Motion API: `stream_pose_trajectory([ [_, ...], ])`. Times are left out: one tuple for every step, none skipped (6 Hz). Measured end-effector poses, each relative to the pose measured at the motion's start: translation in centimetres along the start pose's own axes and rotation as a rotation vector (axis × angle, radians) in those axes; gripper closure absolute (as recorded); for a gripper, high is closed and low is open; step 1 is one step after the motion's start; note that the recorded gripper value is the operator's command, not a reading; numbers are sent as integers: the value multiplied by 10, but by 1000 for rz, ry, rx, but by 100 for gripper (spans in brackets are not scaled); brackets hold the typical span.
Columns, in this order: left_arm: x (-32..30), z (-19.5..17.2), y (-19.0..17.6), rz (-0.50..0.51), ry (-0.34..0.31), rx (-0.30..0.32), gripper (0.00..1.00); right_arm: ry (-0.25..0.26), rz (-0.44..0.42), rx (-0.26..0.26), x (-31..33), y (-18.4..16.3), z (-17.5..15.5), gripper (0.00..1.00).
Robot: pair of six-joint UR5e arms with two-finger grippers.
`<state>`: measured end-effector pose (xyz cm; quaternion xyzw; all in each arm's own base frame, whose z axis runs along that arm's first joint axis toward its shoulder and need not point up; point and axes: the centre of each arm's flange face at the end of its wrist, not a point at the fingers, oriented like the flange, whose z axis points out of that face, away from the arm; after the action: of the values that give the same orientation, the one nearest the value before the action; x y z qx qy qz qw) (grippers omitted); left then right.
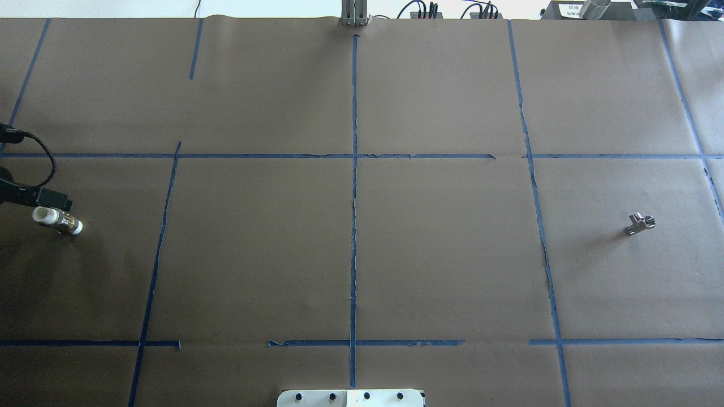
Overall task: Assemble PPR valve and pipe with both arms
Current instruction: 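Lower the left gripper onto the white-and-chrome valve and grasp it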
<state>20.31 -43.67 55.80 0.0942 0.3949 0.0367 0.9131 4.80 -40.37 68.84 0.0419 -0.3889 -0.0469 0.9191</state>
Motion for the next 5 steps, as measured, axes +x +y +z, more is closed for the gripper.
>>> stream_pose_trajectory([
  [-1,4,7,2,-2,-17,0,0,1,-2,1,1,1,0],
  [-1,8,11,5,-3,-29,14,0,2,-3,1,1,1,0],
  [0,10,14,3,-4,-35,68,0,2,-3,1,1,1,0],
  [1,11,14,-15,-4,-35,97,0,2,-3,1,1,1,0],
  [2,11,14,-35,-4,-34,100,0,2,-3,1,1,1,0],
])
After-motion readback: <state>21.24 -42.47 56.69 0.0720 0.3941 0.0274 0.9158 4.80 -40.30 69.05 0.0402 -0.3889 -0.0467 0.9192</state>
